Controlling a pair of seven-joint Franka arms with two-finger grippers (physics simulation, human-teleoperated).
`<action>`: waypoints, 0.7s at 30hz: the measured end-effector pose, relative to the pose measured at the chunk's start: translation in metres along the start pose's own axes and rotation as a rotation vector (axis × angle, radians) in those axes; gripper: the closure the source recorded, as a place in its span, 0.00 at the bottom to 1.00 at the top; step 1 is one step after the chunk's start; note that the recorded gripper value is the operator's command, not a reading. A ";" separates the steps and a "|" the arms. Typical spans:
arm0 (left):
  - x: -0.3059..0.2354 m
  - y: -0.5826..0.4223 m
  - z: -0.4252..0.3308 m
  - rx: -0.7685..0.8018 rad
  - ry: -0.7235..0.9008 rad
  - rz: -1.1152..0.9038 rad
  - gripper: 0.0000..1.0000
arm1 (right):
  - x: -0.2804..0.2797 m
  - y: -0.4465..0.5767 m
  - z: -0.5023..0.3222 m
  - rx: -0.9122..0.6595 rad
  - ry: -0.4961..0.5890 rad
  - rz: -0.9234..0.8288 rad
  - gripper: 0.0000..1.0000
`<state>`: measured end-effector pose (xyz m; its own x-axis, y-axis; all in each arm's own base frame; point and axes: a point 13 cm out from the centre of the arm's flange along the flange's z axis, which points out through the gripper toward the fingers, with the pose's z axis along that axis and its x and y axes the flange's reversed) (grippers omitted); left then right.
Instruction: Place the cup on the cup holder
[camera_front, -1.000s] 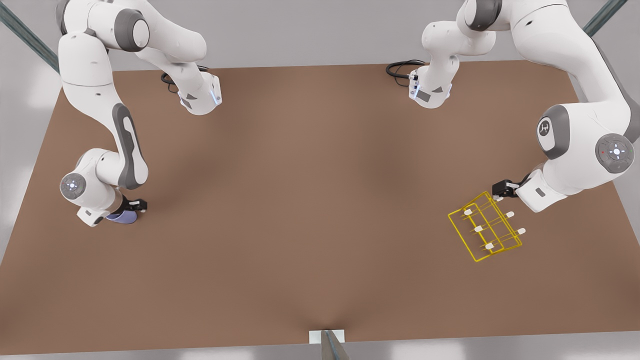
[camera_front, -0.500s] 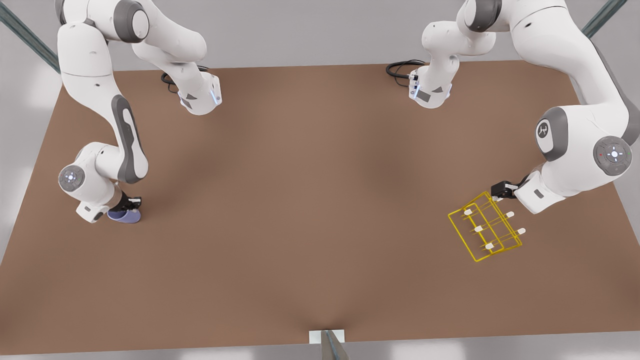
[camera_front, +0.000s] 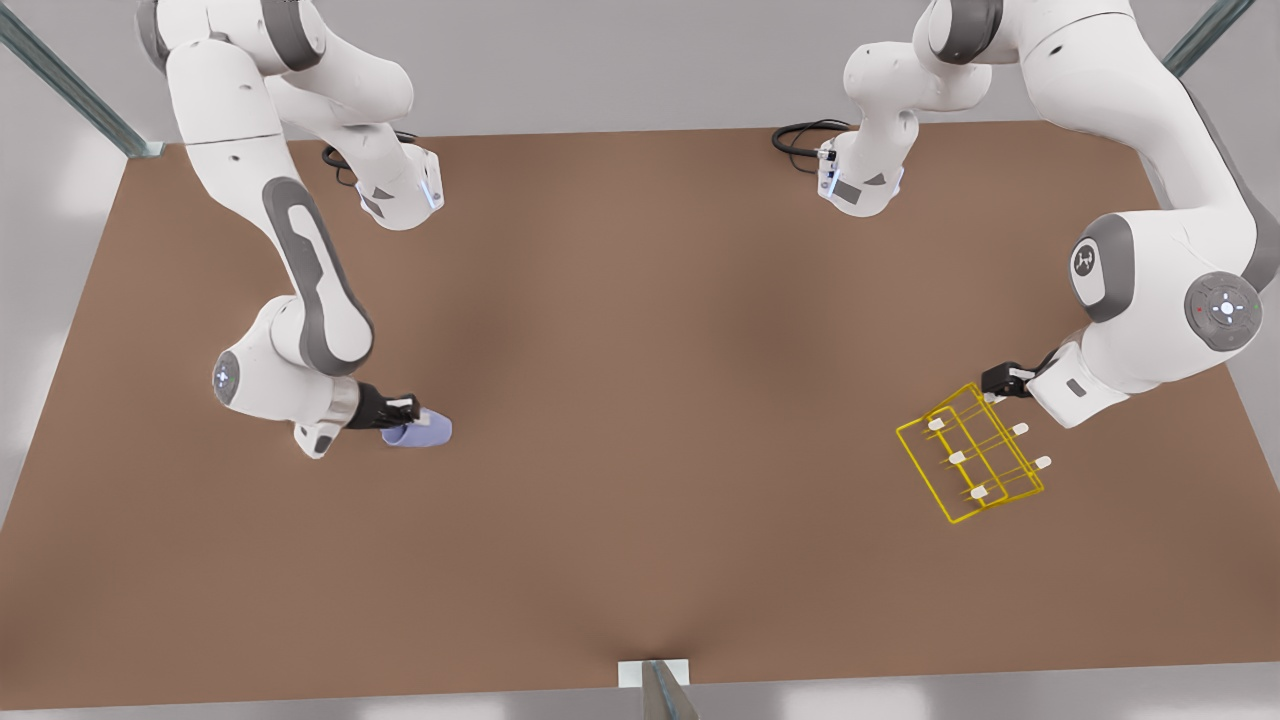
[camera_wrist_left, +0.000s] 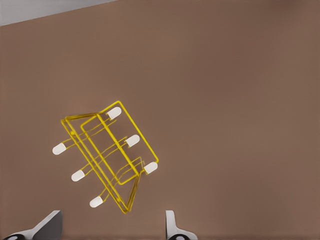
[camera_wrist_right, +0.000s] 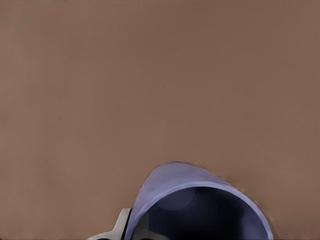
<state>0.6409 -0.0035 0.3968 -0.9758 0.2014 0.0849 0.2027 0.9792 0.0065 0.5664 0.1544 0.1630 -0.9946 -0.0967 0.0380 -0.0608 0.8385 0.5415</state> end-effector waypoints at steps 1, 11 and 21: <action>0.000 0.000 0.000 0.000 0.000 0.000 0.00 | -0.003 0.024 0.015 -0.073 0.007 0.026 0.79; -0.004 0.001 0.004 -0.004 -0.003 0.000 0.00 | -0.017 0.255 0.140 -0.695 0.135 0.225 0.79; -0.007 0.003 0.007 -0.007 -0.011 -0.001 0.00 | 0.015 0.356 0.258 -0.958 0.227 0.322 0.79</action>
<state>0.6481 -0.0020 0.3892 -0.9769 0.2004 0.0744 0.2019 0.9793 0.0134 0.5083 0.5899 0.1399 -0.9065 -0.1257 0.4031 0.3966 0.0742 0.9150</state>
